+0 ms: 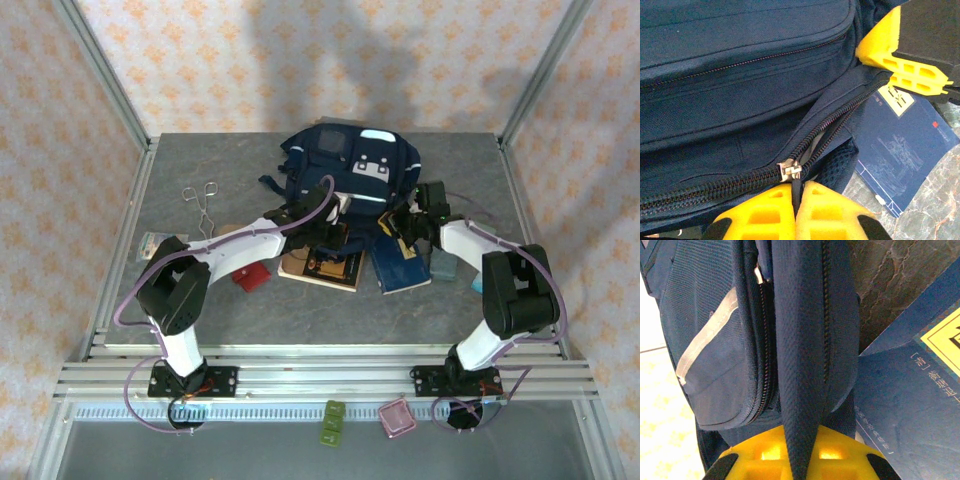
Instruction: Pack books, pencil case, and school supplies into a backpack
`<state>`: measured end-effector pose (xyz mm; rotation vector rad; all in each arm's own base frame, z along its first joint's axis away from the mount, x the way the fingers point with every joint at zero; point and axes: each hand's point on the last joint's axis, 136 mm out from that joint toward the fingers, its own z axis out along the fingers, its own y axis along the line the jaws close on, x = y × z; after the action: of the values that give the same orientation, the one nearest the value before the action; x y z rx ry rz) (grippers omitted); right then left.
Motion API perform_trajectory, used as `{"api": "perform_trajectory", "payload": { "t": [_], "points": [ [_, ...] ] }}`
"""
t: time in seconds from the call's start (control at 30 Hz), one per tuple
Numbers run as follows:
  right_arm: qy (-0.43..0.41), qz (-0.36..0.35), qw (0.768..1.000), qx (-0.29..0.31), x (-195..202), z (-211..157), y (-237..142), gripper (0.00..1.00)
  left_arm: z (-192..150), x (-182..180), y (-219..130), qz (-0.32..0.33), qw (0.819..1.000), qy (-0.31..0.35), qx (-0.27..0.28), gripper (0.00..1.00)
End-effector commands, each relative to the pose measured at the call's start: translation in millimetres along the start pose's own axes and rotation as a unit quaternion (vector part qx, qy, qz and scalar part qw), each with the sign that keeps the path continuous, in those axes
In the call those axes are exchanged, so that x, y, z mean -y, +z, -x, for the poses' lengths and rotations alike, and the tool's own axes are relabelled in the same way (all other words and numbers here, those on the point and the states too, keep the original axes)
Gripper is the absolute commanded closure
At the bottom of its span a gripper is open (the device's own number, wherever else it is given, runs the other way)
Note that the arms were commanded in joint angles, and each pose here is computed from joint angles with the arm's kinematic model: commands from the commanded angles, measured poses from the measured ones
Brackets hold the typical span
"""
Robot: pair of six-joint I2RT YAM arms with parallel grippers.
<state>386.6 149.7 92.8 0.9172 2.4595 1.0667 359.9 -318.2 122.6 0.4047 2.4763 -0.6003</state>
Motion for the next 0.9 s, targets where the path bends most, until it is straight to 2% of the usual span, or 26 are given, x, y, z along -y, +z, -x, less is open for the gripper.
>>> {"api": "perform_trajectory", "payload": {
  "t": [0.0,0.17,0.37,0.6,0.7,0.87],
  "points": [
    [-0.015,0.002,0.998,0.058,-4.5,24.2,-2.7,1.00,-6.3,-10.2,4.8,0.023,1.000,-0.004,-0.009,1.00],
    [-0.016,-0.010,0.997,0.071,2.1,28.2,-5.5,1.00,-10.2,-29.7,-2.6,0.069,0.998,-0.002,0.000,1.00],
    [0.002,-0.011,0.995,0.097,10.8,45.0,-17.3,1.00,-23.8,-84.8,-22.6,0.142,0.989,-0.030,0.011,1.00],
    [0.000,0.003,0.993,0.119,-1.6,57.1,-31.0,1.00,-16.1,-133.4,-52.5,0.202,0.975,-0.067,0.061,1.00],
    [-0.004,0.009,0.993,0.120,-8.9,60.3,-31.7,1.00,-8.5,-127.8,-61.5,0.194,0.976,-0.064,0.070,1.00],
    [-0.019,0.010,0.992,0.127,-28.8,77.5,-31.1,1.00,9.2,-74.9,-80.3,0.115,0.987,-0.036,0.107,1.00]
  ]
}}
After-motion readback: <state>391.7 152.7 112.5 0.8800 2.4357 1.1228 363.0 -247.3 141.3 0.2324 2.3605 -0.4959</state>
